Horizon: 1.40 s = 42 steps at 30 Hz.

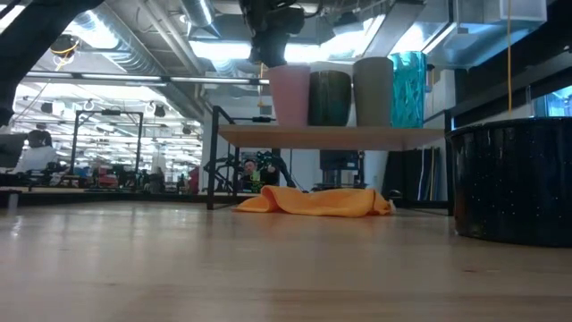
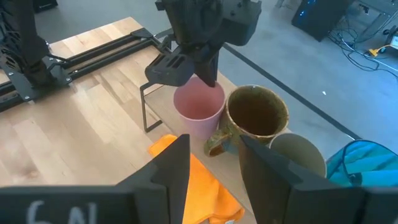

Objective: Stack small to large cups/mugs on shelf
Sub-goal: Put the pink cup on the shelf

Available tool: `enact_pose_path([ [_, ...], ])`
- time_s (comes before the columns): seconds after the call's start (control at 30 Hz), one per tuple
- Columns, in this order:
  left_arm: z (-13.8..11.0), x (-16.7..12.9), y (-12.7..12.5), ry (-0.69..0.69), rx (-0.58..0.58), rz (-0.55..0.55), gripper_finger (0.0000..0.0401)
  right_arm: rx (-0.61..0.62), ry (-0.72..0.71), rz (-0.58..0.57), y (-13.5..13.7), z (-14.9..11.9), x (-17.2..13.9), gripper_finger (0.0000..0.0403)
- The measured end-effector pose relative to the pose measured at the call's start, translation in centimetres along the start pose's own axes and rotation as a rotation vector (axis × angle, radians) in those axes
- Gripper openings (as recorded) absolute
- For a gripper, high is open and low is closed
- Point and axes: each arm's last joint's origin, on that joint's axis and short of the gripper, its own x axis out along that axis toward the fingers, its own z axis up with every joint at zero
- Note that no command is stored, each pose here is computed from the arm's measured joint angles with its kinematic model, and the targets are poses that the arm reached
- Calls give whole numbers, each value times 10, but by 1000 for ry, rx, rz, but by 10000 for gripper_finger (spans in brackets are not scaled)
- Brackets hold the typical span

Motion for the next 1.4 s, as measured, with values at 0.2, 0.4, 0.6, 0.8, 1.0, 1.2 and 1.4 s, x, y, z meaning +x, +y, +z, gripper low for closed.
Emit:
enact_pose_path([
  [0.2, -2, 0, 1, 13, -7, -60, 11, 0, -2, -2, 0, 0, 0, 139],
  [0.4, -2, 0, 1, 12, -5, -49, 12, -2, -13, -14, 0, 0, 0, 139],
  [0.6, 3, 0, 2, -32, 4, -38, 15, -3, -13, -14, 0, 0, 0, 139],
  [0.8, 3, 0, 2, -34, 13, -35, 30, -3, -13, -14, 0, 0, 0, 139],
  [1.0, 2, 0, 2, -31, 13, -36, 44, -4, -17, -19, -1, 1, 0, 139],
  [1.2, 3, 0, 3, -31, 14, -15, 43, -7, -18, -20, -1, 1, 0, 139],
  [1.4, 2, 0, 7, -32, 9, 2, 45, -15, -18, -21, -1, 1, 0, 139],
])
